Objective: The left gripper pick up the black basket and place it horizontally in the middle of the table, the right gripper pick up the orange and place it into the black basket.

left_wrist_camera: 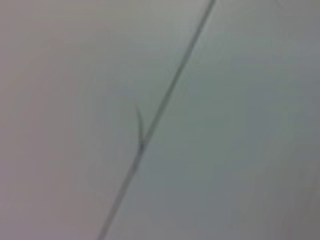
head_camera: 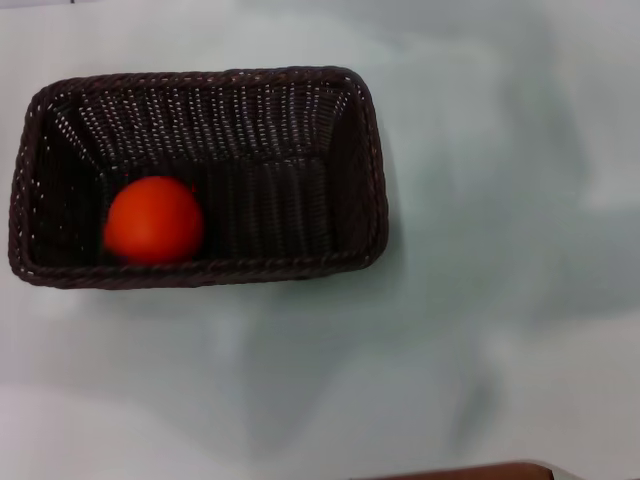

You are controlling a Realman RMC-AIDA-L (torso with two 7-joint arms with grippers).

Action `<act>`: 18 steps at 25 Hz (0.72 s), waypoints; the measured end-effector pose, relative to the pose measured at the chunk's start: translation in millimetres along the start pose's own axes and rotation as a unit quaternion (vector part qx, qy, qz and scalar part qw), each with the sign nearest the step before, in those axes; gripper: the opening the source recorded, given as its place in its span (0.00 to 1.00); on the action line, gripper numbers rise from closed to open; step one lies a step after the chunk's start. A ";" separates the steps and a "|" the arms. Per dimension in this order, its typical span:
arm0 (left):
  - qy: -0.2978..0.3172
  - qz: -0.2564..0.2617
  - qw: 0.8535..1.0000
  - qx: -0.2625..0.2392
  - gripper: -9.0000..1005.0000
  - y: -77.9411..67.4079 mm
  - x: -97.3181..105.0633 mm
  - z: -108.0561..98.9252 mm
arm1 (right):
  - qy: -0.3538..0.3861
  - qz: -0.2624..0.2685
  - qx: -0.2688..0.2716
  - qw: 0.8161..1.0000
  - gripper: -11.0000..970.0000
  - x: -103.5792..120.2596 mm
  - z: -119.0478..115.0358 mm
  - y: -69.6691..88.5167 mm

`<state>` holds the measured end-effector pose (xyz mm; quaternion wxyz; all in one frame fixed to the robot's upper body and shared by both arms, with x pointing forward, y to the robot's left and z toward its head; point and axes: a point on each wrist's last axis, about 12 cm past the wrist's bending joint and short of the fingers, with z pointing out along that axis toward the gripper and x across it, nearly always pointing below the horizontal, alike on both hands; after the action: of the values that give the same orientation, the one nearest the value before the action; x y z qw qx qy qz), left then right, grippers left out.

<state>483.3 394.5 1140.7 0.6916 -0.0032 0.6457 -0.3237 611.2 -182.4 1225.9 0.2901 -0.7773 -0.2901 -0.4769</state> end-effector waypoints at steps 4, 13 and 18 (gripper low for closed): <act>-0.032 0.029 0.998 -0.043 0.90 12.2 8.8 -17.5 | 0.083 0.019 -0.082 0.993 0.66 -31.7 -35.4 34.3; -0.058 0.092 0.986 -0.126 0.90 26.0 39.0 -50.0 | 0.159 0.047 -0.170 0.971 0.92 -119.3 -66.4 72.8; -0.062 0.107 0.979 -0.161 0.90 25.3 62.2 -64.8 | 0.228 0.041 -0.161 0.959 0.95 -157.2 -72.9 70.2</act>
<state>433.8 413.2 1063.8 0.7514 -0.0655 0.6417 -0.1392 561.3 -309.4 1098.0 0.2393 -0.6952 -0.1036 -0.6698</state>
